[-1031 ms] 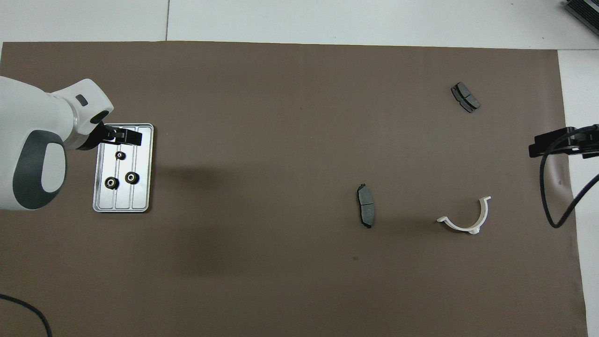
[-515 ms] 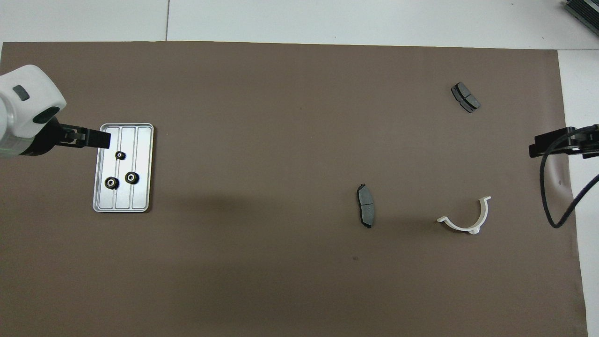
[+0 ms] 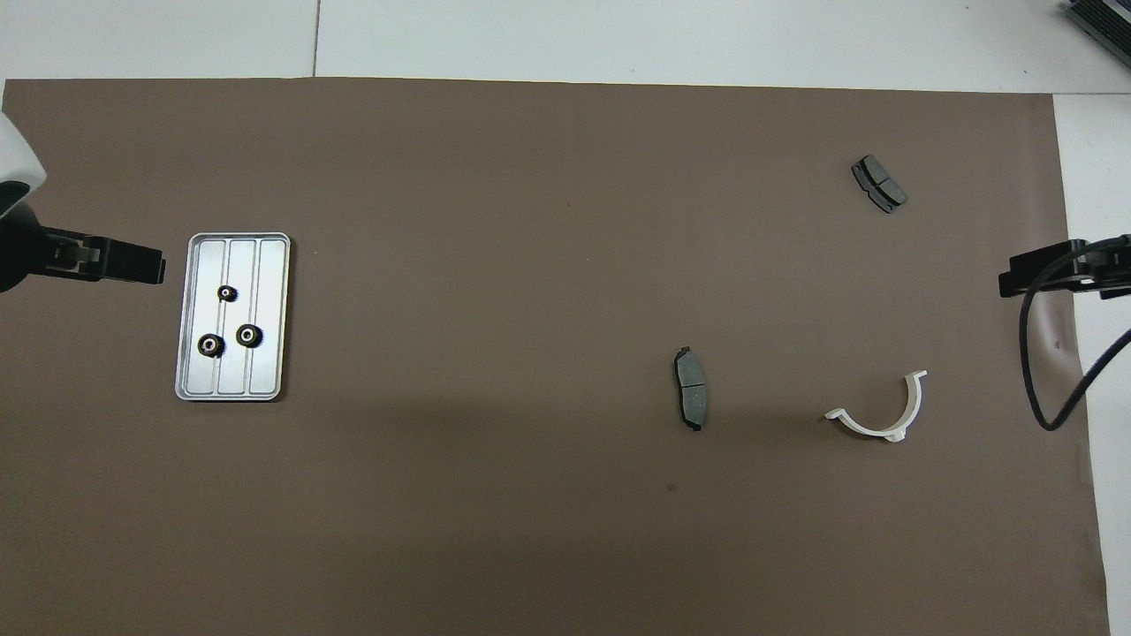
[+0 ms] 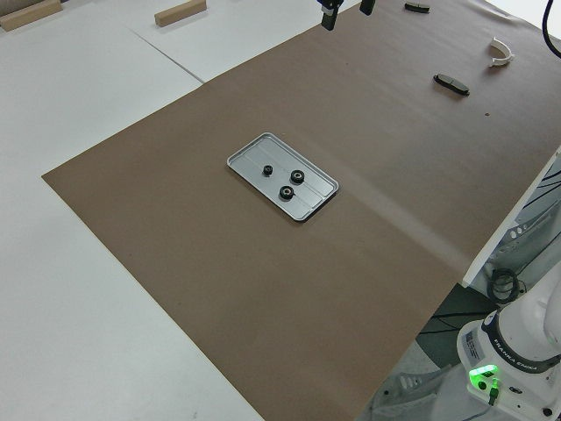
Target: Pick bearing gear from pile to tray
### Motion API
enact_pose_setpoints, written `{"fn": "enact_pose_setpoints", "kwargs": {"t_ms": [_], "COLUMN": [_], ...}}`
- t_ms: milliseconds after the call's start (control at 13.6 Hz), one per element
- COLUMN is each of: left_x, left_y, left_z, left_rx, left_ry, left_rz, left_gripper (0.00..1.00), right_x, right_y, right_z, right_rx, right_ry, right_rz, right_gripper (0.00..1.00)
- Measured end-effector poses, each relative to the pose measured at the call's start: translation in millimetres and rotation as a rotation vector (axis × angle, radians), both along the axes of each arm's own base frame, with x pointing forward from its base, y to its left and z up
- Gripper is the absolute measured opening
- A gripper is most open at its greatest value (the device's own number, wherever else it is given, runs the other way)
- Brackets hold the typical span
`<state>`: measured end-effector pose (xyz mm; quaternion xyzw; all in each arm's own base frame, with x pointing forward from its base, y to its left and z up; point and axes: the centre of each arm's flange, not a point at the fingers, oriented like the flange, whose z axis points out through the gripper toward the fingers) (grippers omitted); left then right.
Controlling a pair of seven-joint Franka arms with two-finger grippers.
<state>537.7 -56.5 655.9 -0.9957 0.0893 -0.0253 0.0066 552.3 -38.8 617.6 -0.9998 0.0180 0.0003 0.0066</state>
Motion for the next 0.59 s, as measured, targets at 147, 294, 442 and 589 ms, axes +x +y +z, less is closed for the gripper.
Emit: {"fn": "enact_pose_setpoints", "kwargs": {"t_ms": [147, 294, 442, 589], "left_x": [1.6, 1.8, 2.0, 2.4], "left_y": [-2.2, -4.3, -2.3, 0.6], "left_z": [-3.7, -4.5, -4.4, -4.5], "left_rx": [-0.007, -0.025, -0.030, -0.031], "left_ry": [0.010, 0.013, 0.013, 0.013], "left_rz": [-0.004, -0.025, -0.048, -0.047], "left_gripper": [1.00, 1.00, 1.00, 1.00], "right_x": [0.0, 0.0, 0.0, 0.0], "right_y": [0.0, 0.0, 0.0, 0.0], "right_z": [0.0, 0.0, 0.0, 0.0], "right_rx": [0.000, 0.000, 0.000, 0.000], "right_ry": [0.000, 0.000, 0.000, 0.000], "right_rz": [0.000, 0.000, 0.000, 0.000], "right_gripper": [1.00, 1.00, 1.00, 1.00]}}
